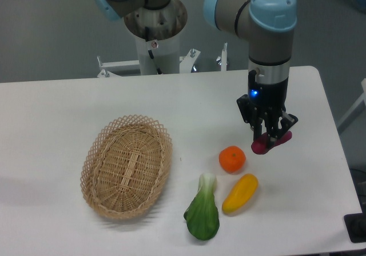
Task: Place the sweet potato in the basket
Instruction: 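Lift the held purple sweet potato and carry it past the orange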
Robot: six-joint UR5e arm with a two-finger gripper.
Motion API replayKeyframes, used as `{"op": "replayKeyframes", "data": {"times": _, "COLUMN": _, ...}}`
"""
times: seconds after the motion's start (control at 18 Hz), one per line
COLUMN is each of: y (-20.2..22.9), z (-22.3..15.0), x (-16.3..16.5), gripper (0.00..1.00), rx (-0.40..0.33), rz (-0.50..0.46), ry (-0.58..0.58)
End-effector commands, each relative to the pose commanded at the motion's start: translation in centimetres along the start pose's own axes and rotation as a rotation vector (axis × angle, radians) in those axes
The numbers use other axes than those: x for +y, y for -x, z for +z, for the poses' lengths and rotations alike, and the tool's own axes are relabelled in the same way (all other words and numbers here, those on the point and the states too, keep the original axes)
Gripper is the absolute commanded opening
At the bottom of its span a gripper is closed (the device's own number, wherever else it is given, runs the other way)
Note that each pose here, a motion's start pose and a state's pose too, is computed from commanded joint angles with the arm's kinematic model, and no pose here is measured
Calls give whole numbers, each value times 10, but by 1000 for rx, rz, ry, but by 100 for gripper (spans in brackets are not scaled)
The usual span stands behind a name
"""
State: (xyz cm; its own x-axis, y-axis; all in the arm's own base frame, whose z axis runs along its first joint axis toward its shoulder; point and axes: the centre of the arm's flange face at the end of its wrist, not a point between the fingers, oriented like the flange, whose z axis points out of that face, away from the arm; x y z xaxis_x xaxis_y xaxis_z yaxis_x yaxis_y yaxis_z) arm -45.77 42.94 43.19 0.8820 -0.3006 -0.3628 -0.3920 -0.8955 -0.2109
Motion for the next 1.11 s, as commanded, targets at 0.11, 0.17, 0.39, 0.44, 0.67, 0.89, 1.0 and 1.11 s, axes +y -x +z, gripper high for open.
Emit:
{"op": "replayKeyframes", "data": {"times": 0.11, "y": -3, "z": 1, "x": -3, "gripper": 34, "rx": 4, "rz": -13, "ry": -2}}
{"op": "replayKeyframes", "data": {"times": 0.17, "y": -4, "z": 1, "x": -8, "gripper": 34, "rx": 4, "rz": -27, "ry": -5}}
{"op": "replayKeyframes", "data": {"times": 0.39, "y": -17, "z": 1, "x": -33, "gripper": 34, "rx": 15, "rz": -67, "ry": -18}}
{"op": "replayKeyframes", "data": {"times": 0.44, "y": -21, "z": 2, "x": -39, "gripper": 34, "rx": 20, "rz": -73, "ry": -20}}
{"op": "replayKeyframes", "data": {"times": 0.67, "y": -38, "z": -1, "x": -66, "gripper": 34, "rx": 31, "rz": -135, "ry": -38}}
{"op": "replayKeyframes", "data": {"times": 0.89, "y": -71, "z": -8, "x": -99, "gripper": 33, "rx": 53, "rz": -194, "ry": -49}}
{"op": "replayKeyframes", "data": {"times": 1.0, "y": -91, "z": -4, "x": -117, "gripper": 34, "rx": 74, "rz": -237, "ry": -50}}
{"op": "replayKeyframes", "data": {"times": 1.11, "y": -117, "z": 3, "x": -144, "gripper": 34, "rx": 107, "rz": -302, "ry": -55}}
